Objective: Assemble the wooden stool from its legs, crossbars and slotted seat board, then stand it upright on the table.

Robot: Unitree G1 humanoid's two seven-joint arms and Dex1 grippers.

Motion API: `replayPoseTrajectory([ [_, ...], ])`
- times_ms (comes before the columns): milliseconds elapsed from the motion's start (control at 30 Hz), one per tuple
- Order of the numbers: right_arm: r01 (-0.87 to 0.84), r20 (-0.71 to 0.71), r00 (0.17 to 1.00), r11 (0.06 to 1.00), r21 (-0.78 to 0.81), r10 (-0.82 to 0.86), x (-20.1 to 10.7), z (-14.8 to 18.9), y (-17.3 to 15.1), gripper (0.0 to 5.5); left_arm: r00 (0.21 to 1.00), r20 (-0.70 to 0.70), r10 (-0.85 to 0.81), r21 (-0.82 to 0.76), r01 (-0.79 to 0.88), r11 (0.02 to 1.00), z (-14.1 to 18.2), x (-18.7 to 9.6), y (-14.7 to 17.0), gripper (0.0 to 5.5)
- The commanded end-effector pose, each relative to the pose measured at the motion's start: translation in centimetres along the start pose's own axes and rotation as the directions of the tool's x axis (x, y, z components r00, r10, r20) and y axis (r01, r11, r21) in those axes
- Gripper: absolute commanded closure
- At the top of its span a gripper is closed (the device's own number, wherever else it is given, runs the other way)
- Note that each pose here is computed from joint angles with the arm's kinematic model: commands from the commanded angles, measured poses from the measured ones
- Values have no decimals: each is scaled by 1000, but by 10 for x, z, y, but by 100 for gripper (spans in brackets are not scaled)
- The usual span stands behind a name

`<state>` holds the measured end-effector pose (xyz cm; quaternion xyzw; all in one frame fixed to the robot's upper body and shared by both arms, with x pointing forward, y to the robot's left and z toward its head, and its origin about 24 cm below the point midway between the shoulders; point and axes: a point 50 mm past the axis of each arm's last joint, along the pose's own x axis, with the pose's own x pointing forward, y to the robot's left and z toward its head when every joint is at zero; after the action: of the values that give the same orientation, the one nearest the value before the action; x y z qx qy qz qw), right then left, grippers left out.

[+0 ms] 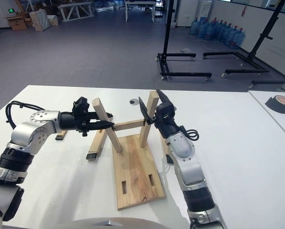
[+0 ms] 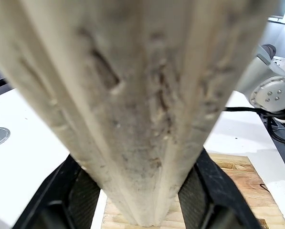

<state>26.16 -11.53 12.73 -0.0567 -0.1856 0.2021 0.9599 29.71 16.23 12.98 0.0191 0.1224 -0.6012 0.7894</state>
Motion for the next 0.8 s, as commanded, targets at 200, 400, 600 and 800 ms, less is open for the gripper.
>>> replayPoseTrajectory([
  [200,3,-86,996,999,47,1,-1,-11,9,210,976,-117,185,-36,-190,981,-26,-6,4,238],
  [400,33,-75,997,998,51,-29,-1,-6,4,210,972,-91,217,18,-216,976,-12,-19,2,238],
  [600,38,-22,999,997,73,-37,-4,14,-5,210,957,-113,266,56,-261,964,-11,-30,6,238],
  [800,-248,46,967,879,407,251,-20,46,-16,210,941,-50,335,59,-332,941,-16,-28,16,238],
])
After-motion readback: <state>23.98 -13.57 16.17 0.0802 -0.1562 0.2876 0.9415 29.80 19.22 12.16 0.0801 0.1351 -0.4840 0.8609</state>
